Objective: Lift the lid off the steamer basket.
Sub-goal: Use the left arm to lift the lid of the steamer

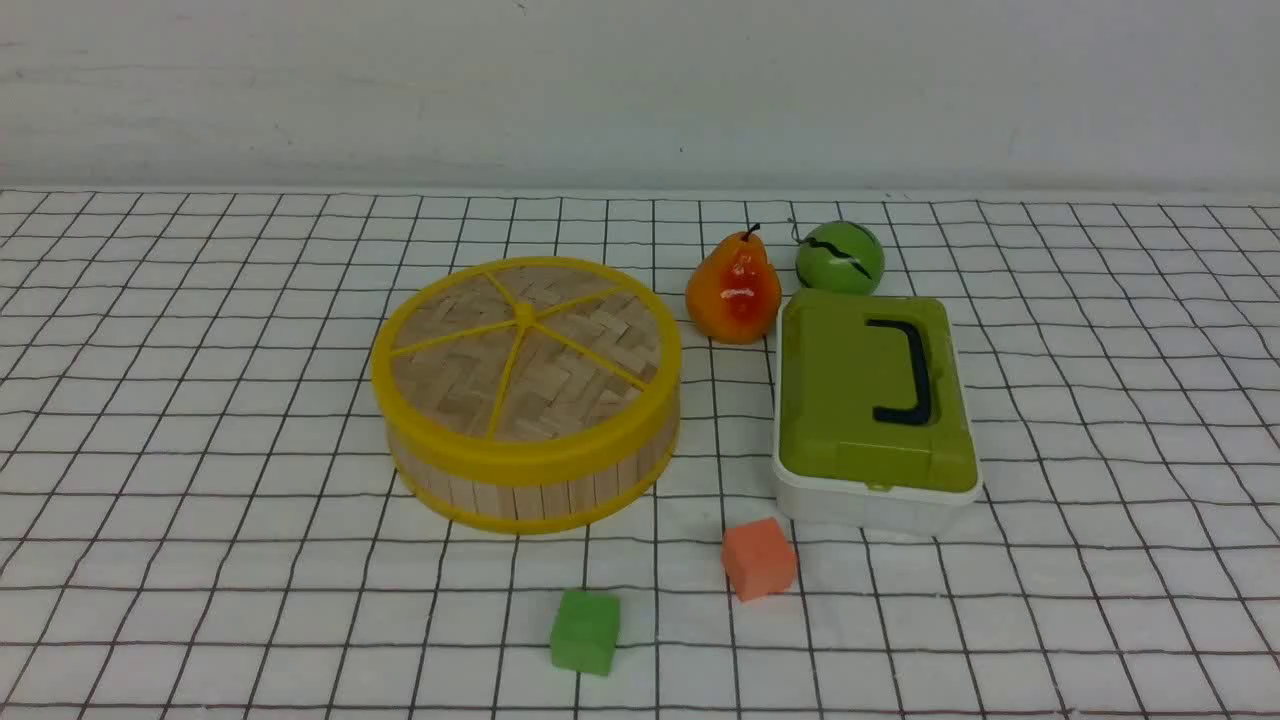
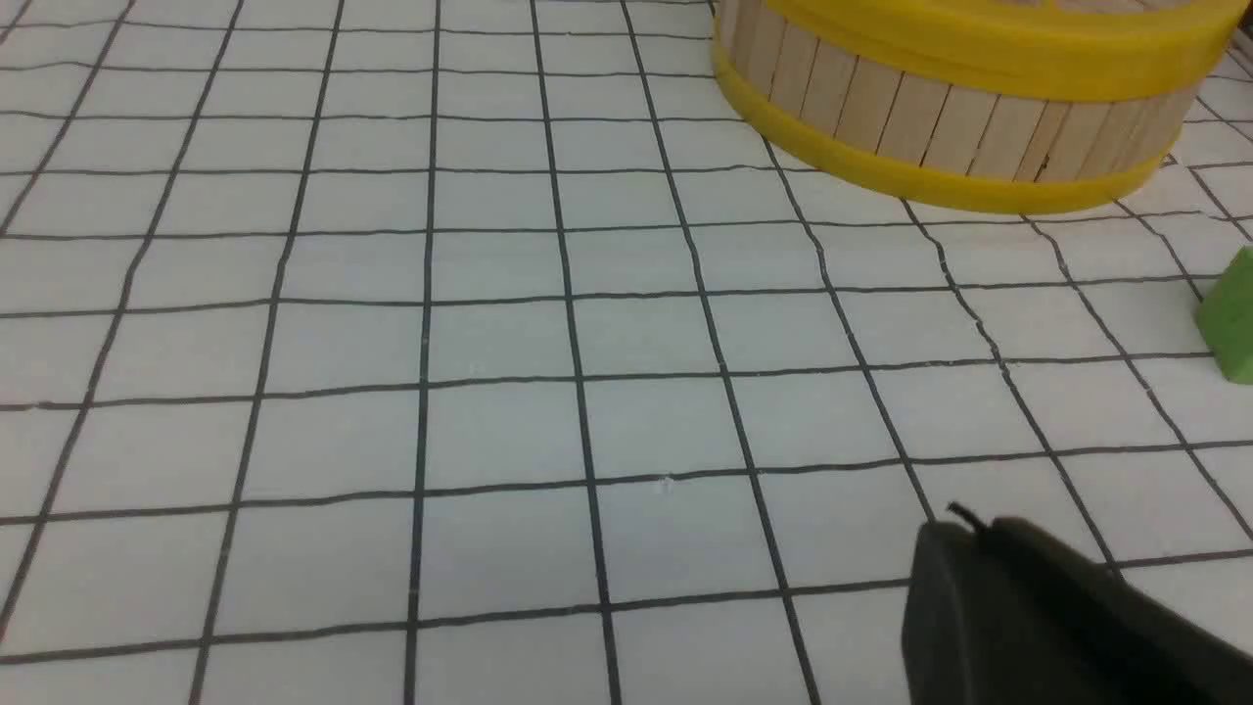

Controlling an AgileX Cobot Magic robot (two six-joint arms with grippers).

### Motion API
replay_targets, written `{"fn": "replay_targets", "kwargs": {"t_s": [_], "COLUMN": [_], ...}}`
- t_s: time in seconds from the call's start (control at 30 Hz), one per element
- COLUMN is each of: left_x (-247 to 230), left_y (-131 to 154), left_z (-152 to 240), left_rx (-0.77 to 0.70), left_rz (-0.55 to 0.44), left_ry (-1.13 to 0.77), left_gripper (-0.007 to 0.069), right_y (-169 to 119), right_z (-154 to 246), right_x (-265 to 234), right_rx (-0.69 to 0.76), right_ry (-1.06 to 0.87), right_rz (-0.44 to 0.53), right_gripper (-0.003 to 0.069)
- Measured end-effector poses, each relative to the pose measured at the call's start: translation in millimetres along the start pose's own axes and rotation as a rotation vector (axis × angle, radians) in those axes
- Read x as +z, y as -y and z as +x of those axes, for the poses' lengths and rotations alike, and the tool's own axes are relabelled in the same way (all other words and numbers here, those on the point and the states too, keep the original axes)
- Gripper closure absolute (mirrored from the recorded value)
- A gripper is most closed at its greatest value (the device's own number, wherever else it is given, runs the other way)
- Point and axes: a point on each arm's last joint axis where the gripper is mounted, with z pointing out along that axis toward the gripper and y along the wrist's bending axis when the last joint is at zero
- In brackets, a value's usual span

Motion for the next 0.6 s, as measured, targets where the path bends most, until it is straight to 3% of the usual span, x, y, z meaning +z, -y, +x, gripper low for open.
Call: {"fn": "replay_targets", "kwargs": {"t_s": [0.6], "left_x": [0.0], "left_y": [0.0], "left_z": [0.0], "left_rx": [0.0], "left_rz": [0.0], "left_ry": [0.0], "left_gripper": [0.0607], "right_y": [0.0], "right_z": [0.0], "right_x": [0.0], "right_rx": [0.0], "right_ry": [0.0], "right_rz": [0.0], "right_gripper": [0.0419]}}
